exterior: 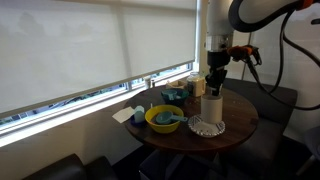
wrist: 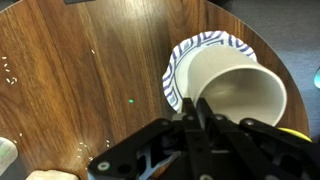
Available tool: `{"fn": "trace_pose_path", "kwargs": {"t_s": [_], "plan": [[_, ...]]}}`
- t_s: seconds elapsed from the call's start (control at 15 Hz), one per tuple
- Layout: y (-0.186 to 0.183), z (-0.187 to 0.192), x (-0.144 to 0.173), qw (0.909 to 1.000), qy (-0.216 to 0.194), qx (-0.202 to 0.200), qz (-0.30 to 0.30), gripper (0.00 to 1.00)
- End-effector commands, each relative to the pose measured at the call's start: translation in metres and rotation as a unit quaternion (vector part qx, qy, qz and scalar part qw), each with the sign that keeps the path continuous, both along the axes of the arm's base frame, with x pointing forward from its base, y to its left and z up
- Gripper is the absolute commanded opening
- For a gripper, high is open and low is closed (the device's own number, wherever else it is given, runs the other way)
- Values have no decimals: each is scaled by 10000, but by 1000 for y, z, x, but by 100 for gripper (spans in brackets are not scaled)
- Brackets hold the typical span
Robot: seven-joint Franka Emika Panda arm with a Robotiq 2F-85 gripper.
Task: Put the mug cup on the white and black plate
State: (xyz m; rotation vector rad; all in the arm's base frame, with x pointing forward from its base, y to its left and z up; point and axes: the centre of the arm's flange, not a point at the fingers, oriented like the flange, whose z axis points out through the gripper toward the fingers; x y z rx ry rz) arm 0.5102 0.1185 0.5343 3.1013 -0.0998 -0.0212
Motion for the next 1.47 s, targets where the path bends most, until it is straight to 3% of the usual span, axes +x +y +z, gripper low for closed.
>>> {"fn": "trace_pose_path", "kwargs": {"t_s": [0.0, 1.4], "plan": [[8, 2, 8, 9987, -128, -186, -457, 2], [30, -24, 25, 9910, -245, -429, -1242, 2]]}}
